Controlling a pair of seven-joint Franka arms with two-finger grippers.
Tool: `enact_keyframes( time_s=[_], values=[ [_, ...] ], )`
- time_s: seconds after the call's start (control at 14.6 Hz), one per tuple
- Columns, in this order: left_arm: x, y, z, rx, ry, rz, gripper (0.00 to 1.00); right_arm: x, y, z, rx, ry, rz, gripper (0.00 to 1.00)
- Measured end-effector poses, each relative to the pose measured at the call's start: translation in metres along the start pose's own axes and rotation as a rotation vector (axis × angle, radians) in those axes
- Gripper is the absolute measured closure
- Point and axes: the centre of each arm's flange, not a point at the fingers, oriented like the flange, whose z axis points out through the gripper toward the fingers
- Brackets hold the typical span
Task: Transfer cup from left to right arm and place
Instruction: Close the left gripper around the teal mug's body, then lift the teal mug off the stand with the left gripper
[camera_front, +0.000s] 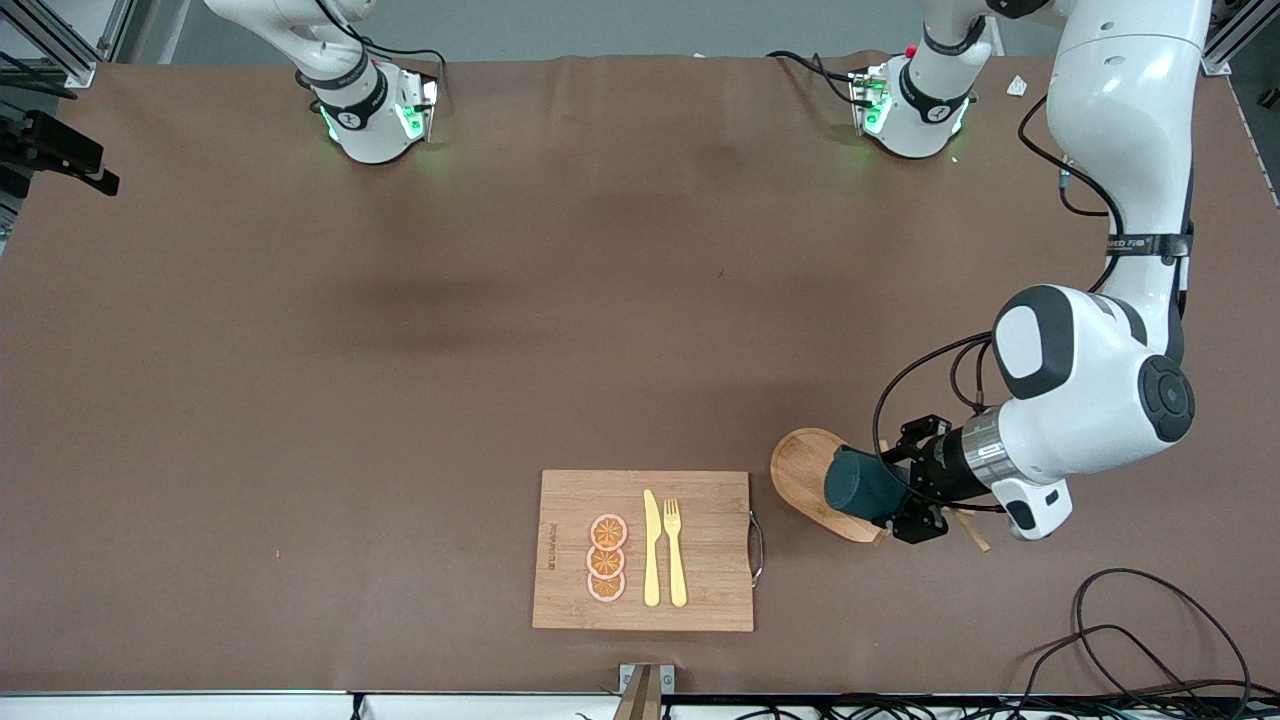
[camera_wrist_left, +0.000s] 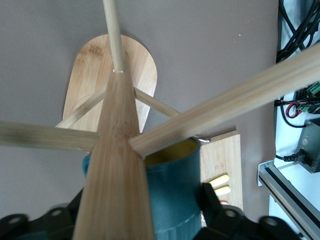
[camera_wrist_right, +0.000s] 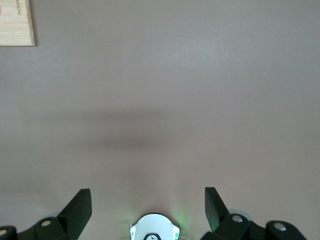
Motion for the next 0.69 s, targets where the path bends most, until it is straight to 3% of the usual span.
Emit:
enact_keyframes(
  time_s=[0.34,0.69],
  values=[
    [-0.003,0.002,-0.002,-0.005,-0.004,0.003,0.15,0.0,0.0,0.0,0.0,-0.001,0.0,0.0],
    [-0.034,0.01,-0.015,-0.034,-0.035,0.004,0.15,0.0,0.0,0.0,0.0,-0.001,0.0,0.0]
  ],
)
